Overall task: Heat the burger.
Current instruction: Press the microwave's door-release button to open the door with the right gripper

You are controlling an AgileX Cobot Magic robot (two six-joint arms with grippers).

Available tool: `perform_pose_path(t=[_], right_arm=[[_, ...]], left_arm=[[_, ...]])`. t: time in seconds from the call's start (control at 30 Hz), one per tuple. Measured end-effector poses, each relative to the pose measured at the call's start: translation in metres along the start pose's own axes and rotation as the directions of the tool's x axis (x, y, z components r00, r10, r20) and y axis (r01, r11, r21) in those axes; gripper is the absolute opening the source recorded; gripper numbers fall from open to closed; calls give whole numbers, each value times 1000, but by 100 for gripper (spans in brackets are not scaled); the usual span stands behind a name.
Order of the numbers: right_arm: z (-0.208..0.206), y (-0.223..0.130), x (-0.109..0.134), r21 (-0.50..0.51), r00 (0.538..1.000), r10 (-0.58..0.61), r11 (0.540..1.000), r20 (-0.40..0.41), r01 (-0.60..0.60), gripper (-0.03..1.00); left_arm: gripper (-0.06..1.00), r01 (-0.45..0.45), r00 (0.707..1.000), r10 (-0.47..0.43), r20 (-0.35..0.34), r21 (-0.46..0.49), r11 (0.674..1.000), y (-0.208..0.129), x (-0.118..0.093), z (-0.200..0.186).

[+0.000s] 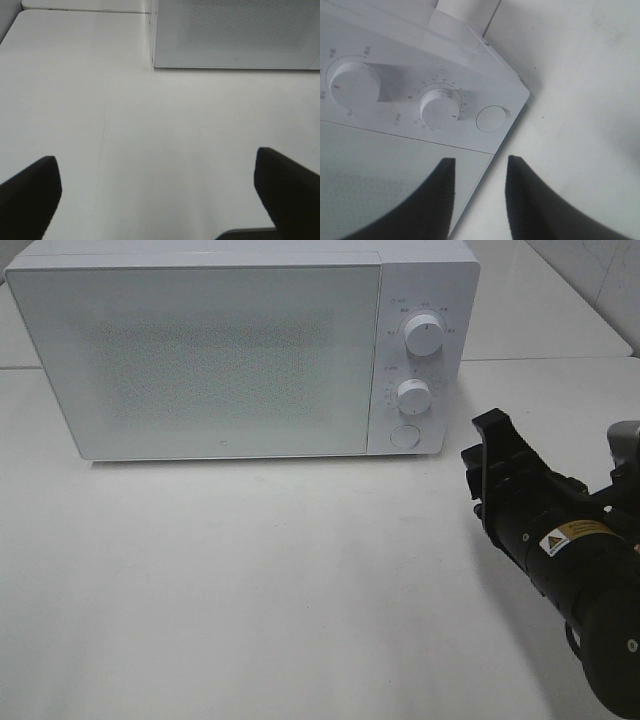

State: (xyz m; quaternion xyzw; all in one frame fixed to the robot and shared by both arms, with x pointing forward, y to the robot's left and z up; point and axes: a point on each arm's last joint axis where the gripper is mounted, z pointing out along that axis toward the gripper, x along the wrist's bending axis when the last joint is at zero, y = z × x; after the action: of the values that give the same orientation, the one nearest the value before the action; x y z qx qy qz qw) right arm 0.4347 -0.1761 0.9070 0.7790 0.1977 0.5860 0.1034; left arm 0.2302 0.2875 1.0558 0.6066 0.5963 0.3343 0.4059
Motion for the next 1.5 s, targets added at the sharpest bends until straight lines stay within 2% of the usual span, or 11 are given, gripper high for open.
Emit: perform_pose_path(t=[0.03, 0.2, 0.27, 0.33, 0.37, 0.47, 0.5, 0.63, 0.9, 1.17, 1.5], right_arm=[[0, 0, 0, 0, 998, 62, 998, 0, -62, 28], [0, 1, -1, -17, 983, 181, 983, 6, -181, 18], [0, 2, -1, -20, 966, 257, 966, 6, -257, 7], [0, 2, -1, -20, 961, 277, 961, 6, -277, 5], [0, 2, -1, -24, 944, 330, 944, 6, -330, 1], [0, 2, -1, -27, 937, 350, 936, 6, -350, 0], [0, 3, -2, -38, 921, 390, 920, 7, -389, 0], [0, 3, -6, -59, 897, 440, 898, 46, -437, 0], [8, -4, -3, -56, 891, 448, 894, 68, -445, 0], [36, -11, -2, -33, 889, 451, 892, 79, -450, 0], [73, -19, -1, 0, 878, 450, 890, 160, -456, 0]], left_arm=[[99, 0, 1000, 0, 0, 0, 1000, 0, 0, 0], [99, 0, 1000, 0, 0, 0, 1000, 0, 0, 0], [99, 0, 1000, 0, 0, 0, 1000, 0, 0, 0], [99, 0, 1000, 0, 0, 0, 1000, 0, 0, 0], [99, 0, 1000, 0, 0, 0, 1000, 0, 0, 0], [99, 0, 1000, 0, 0, 0, 1000, 0, 0, 0], [99, 0, 1000, 0, 0, 0, 1000, 0, 0, 0], [99, 0, 1000, 0, 0, 0, 1000, 0, 0, 0], [99, 0, 1000, 0, 0, 0, 1000, 0, 0, 0], [99, 0, 1000, 0, 0, 0, 1000, 0, 0, 0], [99, 0, 1000, 0, 0, 0, 1000, 0, 0, 0]])
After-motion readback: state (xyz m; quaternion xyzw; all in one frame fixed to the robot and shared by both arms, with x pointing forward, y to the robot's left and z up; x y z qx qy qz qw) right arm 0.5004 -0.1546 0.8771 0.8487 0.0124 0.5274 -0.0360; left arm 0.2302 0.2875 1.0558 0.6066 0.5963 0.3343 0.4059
